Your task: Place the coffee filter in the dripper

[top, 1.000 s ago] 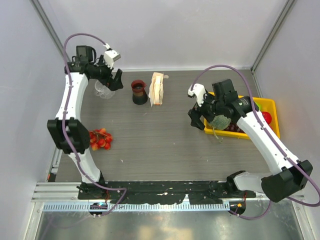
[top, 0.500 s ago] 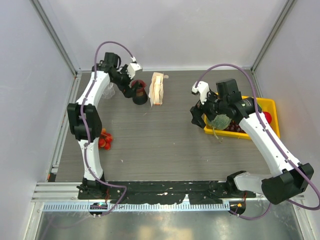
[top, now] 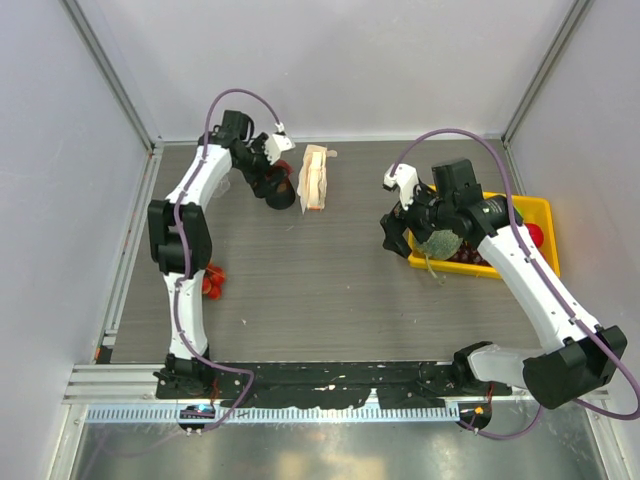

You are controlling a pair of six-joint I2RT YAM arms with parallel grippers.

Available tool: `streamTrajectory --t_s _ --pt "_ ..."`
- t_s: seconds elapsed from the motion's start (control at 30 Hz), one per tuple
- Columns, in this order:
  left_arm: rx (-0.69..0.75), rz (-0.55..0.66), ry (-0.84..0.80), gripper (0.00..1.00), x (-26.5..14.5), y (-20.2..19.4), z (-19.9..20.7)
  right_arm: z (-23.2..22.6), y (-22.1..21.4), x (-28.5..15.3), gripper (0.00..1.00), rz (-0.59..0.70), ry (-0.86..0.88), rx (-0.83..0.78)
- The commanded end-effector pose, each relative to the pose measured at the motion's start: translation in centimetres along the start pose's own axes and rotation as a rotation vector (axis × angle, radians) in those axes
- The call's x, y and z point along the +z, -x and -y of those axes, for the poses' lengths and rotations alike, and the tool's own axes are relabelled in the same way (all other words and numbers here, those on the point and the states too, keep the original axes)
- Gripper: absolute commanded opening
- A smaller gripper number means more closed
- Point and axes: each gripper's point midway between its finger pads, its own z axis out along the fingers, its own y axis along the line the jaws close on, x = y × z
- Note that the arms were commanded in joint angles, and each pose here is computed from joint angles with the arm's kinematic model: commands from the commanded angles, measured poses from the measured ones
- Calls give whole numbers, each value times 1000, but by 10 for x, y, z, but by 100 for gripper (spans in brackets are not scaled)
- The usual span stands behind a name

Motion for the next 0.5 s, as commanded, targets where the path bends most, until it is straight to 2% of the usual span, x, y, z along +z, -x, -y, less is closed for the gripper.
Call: streamTrajectory --t_s 0.0,0.17,0.47 --pt "111 86 45 99 1 31 -15 -1 10 -8 95 51 -16 -16" --pt "127 138 14 99 6 44 -12 -1 8 -9 95 47 -17 -18" --pt "128 155 -11 95 18 45 -10 0 6 -9 95 39 -22 -17"
